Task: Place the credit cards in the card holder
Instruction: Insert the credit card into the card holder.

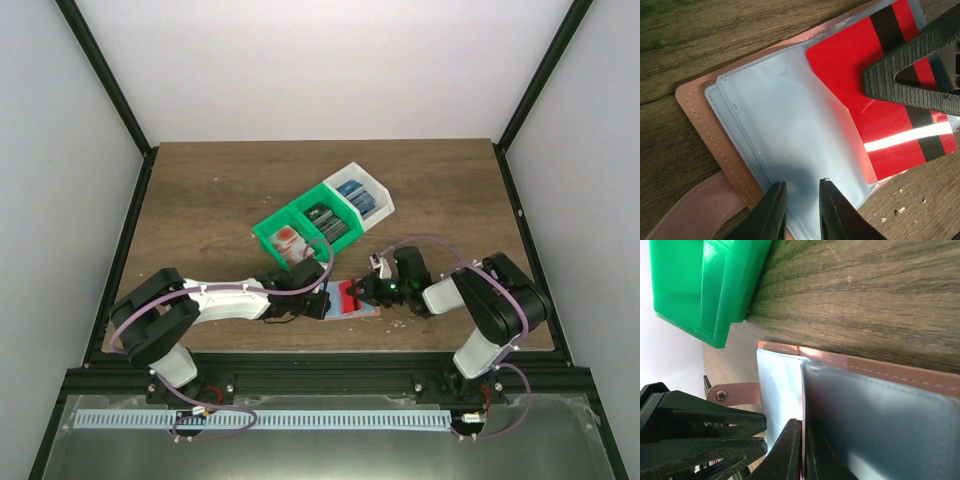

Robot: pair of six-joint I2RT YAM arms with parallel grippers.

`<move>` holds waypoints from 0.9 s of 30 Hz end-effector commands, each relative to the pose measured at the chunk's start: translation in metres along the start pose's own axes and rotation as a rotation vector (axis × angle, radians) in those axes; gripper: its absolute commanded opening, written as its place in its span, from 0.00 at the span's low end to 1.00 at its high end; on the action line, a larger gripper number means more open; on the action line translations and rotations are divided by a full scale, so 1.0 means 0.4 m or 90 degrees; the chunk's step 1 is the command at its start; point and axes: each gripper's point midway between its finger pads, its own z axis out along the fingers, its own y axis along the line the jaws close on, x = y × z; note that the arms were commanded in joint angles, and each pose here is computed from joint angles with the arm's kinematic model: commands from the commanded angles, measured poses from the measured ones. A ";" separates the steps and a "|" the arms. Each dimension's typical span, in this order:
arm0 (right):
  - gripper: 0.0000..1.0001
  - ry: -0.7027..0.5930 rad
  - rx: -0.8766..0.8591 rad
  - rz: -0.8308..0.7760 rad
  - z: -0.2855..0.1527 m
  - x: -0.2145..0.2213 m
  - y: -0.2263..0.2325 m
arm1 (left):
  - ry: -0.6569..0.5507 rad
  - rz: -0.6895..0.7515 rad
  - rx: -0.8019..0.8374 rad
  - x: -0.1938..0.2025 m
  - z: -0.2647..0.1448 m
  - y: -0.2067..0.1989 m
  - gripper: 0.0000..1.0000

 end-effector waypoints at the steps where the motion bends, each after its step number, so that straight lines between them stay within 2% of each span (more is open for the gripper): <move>1: 0.02 0.029 -0.019 0.009 0.010 0.035 0.004 | 0.026 -0.005 -0.035 0.038 0.019 0.037 0.22; 11: 0.03 0.053 -0.035 0.004 0.033 0.053 0.012 | 0.026 -0.013 -0.038 0.042 0.019 0.042 0.21; 27: 0.08 0.024 -0.029 0.009 0.047 0.044 0.034 | 0.014 -0.022 -0.039 0.033 0.004 0.040 0.21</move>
